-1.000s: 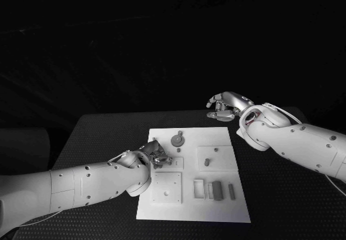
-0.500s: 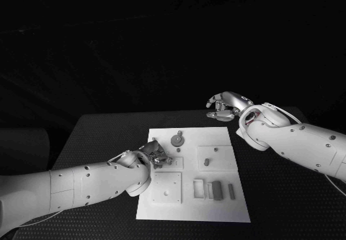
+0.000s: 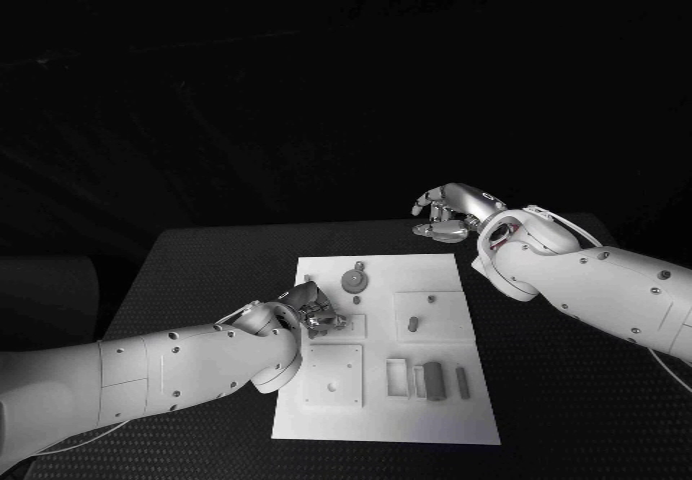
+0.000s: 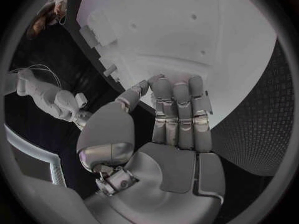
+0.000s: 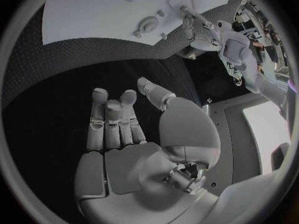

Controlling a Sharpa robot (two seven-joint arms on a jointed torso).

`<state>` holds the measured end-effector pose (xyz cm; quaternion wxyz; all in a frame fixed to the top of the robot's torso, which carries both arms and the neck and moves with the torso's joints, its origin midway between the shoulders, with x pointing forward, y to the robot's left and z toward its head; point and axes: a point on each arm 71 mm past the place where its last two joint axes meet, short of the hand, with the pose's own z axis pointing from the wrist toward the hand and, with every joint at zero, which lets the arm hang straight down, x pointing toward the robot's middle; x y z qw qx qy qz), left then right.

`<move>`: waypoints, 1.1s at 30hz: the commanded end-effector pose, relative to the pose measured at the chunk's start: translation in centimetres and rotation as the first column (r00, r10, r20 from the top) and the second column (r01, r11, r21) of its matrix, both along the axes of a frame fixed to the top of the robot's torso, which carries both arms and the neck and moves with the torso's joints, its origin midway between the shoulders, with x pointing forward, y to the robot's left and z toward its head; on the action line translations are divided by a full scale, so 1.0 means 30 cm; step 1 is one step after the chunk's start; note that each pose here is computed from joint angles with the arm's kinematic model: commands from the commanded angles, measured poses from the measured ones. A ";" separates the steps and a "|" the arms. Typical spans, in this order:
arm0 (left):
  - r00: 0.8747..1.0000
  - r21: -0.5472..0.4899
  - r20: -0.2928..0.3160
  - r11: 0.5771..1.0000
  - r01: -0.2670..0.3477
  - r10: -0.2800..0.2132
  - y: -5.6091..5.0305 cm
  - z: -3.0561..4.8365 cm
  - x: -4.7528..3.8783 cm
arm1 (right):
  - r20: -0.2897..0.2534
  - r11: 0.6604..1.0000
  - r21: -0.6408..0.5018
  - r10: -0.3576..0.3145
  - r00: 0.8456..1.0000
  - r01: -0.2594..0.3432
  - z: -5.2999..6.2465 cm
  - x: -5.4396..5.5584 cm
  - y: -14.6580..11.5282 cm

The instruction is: Assemble the parts on the task board

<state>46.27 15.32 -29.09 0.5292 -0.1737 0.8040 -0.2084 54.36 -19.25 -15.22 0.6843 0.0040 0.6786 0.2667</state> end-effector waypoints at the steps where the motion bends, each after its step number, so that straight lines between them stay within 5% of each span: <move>1: 0.999 -0.003 -0.035 1.000 0.018 -0.018 -0.007 -0.016 -0.010 | -0.004 1.000 -0.005 0.013 1.000 -0.013 0.000 -0.001 0.005; 33: 0.999 -0.002 -0.043 1.000 -0.003 0.003 0.015 -0.020 -0.006 | -0.006 1.000 -0.006 0.012 1.000 -0.012 -0.001 -0.001 0.000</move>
